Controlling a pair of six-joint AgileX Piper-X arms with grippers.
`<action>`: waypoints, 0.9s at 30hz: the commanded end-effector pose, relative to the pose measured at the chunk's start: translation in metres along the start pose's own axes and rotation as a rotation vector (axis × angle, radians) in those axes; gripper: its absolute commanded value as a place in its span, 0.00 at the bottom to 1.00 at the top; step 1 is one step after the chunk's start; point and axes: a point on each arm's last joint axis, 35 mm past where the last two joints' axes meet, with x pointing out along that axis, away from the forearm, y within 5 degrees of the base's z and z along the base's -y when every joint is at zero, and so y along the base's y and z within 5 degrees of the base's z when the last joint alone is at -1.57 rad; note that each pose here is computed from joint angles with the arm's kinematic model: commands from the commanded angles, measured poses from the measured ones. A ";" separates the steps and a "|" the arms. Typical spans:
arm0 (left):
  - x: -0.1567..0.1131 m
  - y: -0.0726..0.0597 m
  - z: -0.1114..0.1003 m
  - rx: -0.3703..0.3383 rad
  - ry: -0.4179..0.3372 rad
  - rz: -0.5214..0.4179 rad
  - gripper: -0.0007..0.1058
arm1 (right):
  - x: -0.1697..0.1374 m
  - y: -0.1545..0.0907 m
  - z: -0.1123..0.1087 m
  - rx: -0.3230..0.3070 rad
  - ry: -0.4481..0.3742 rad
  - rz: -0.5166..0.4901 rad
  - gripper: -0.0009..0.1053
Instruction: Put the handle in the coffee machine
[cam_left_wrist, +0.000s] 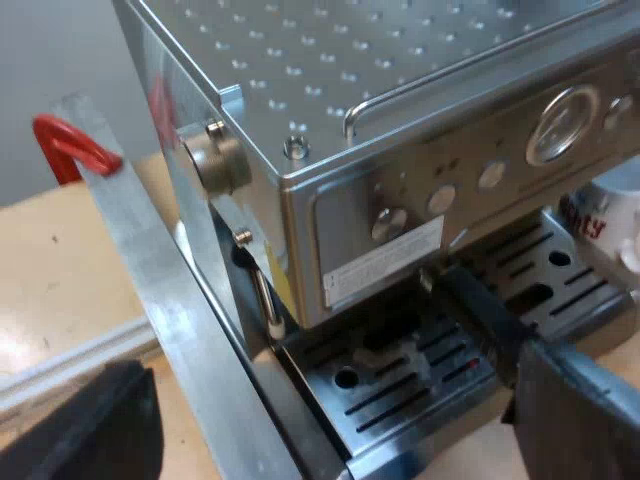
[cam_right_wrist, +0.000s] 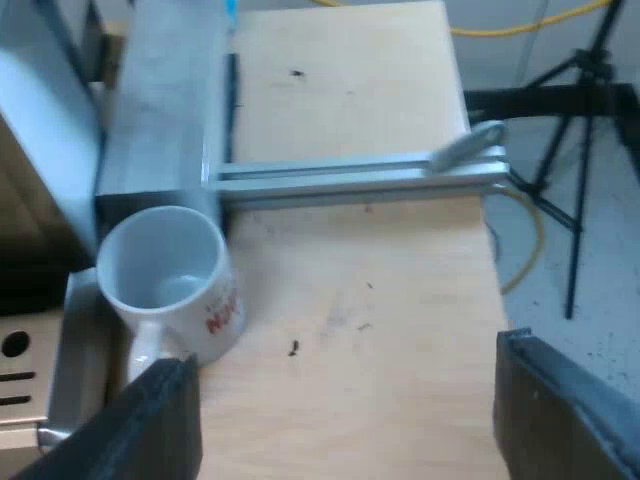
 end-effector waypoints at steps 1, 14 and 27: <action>-0.014 -0.006 -0.002 0.003 -0.044 0.016 0.70 | -0.019 0.000 -0.003 -0.021 -0.049 -0.012 0.60; -0.074 -0.035 -0.043 0.091 -0.237 0.023 0.70 | -0.092 0.010 -0.036 -0.021 -0.274 -0.088 0.60; -0.084 -0.043 -0.099 -0.057 -0.200 0.013 0.70 | -0.128 0.029 -0.094 -0.021 -0.412 -0.135 0.60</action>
